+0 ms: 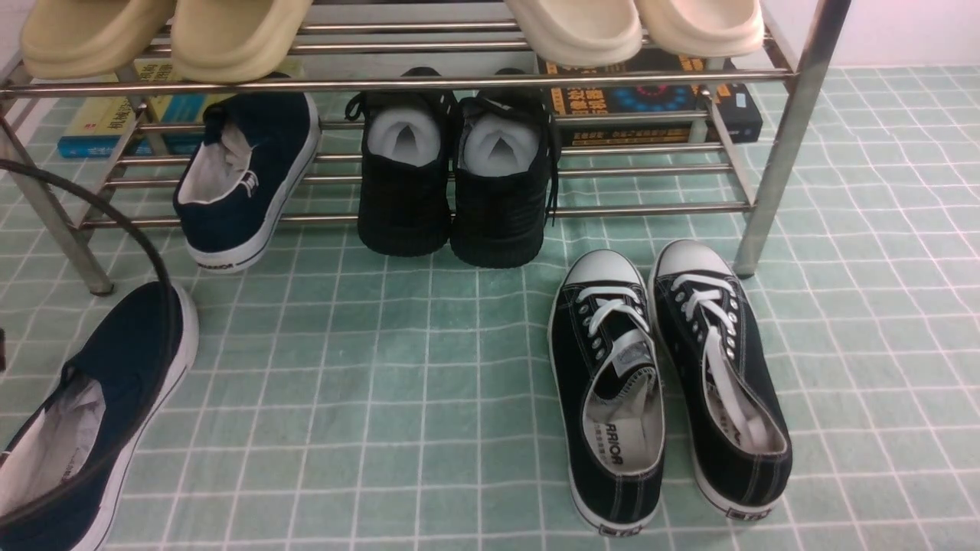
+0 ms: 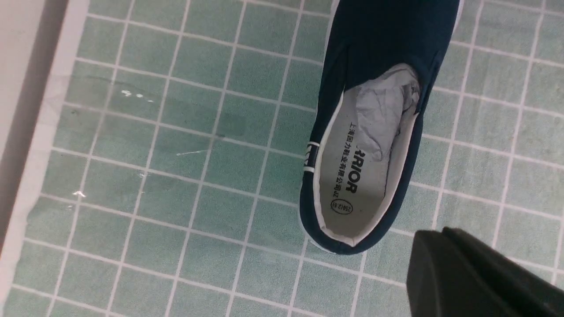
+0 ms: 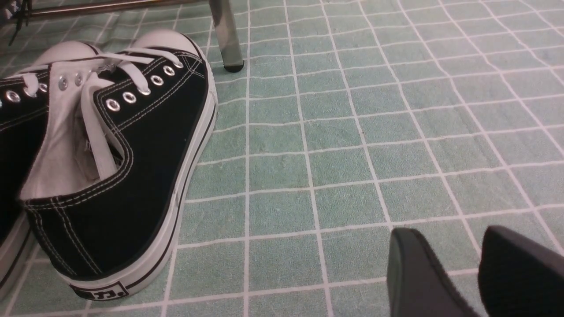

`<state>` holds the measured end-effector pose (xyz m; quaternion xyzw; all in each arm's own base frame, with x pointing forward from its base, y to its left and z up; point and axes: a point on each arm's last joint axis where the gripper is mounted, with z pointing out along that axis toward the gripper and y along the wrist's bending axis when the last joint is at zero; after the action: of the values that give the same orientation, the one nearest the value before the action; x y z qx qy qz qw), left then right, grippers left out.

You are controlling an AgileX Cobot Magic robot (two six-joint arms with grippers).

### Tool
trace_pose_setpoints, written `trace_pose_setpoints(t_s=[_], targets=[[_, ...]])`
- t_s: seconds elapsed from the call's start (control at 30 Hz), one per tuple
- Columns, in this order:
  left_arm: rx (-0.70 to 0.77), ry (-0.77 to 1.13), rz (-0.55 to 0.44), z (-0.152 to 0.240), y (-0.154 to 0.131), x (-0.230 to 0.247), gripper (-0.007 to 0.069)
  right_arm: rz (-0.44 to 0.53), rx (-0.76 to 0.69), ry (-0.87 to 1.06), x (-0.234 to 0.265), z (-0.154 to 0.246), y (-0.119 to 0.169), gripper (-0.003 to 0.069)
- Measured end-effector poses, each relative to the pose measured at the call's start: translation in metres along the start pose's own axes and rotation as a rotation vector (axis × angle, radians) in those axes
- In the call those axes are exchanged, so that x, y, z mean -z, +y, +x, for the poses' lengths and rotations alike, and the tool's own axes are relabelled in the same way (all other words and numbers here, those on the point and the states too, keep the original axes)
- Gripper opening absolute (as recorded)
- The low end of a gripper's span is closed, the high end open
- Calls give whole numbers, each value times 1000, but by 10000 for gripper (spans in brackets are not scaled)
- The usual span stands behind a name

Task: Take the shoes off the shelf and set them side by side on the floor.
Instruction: 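Grasp the leftmost shoe on the bottom shelf of the shoe rack with the left gripper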

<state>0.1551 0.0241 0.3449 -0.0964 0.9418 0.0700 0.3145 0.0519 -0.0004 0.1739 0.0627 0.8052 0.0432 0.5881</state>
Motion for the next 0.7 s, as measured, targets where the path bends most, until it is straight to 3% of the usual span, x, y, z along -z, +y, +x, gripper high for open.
trace_pose_setpoints(t_s=[0.27,0.53,0.6,0.7], targets=[[44,-88,36,26,7,43,1,0,0,0,0,0,0,239],[193,-11,223,29,-11,42,18,0,0,0,0,0,0,239],[216,7,260,22,-16,35,39,0,0,0,0,0,0,239],[255,-11,280,-2,-24,6,132,0,0,0,0,0,0,239]])
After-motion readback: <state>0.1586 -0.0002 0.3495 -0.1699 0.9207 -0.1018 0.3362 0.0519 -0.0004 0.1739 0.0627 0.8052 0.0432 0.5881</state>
